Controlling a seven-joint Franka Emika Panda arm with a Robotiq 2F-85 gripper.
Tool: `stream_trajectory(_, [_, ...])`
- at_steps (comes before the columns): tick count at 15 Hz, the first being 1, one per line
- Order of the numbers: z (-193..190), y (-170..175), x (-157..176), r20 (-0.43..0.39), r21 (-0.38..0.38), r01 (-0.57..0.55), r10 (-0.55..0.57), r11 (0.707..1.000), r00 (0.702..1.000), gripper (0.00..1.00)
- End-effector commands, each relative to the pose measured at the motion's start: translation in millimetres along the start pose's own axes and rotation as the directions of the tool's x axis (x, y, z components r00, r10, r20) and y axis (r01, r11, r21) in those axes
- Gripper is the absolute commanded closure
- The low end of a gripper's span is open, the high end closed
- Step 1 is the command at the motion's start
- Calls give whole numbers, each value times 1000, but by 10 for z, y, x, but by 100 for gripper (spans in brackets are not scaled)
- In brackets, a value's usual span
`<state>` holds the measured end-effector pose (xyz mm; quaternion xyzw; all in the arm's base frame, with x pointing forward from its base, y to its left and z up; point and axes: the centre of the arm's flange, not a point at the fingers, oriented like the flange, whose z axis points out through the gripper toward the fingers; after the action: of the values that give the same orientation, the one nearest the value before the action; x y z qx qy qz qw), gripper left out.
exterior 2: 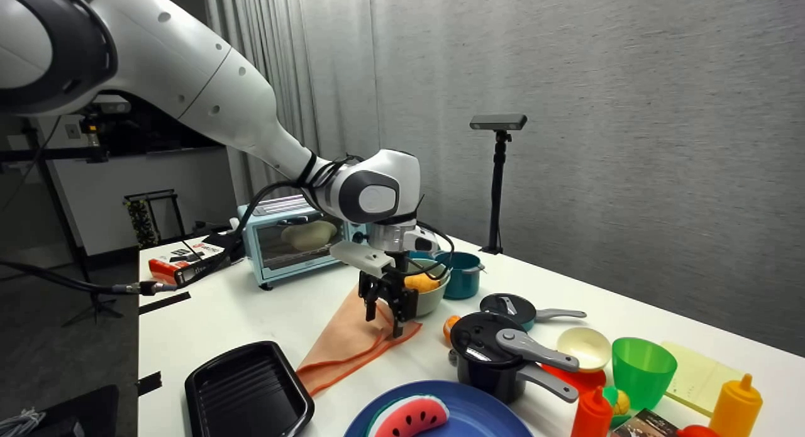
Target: Unfold the towel on the table
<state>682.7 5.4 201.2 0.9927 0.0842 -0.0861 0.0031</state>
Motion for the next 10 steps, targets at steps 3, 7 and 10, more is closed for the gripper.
stream_trajectory(3, [38, -152, 129, -13, 20, -35, 35, 999, 999, 63])
stream_trajectory(7, [47, -209, 223, -19, 11, -44, 44, 999, 999, 93])
stream_trajectory(10, [20, -248, 371, -25, -5, -44, 44, 999, 999, 100])
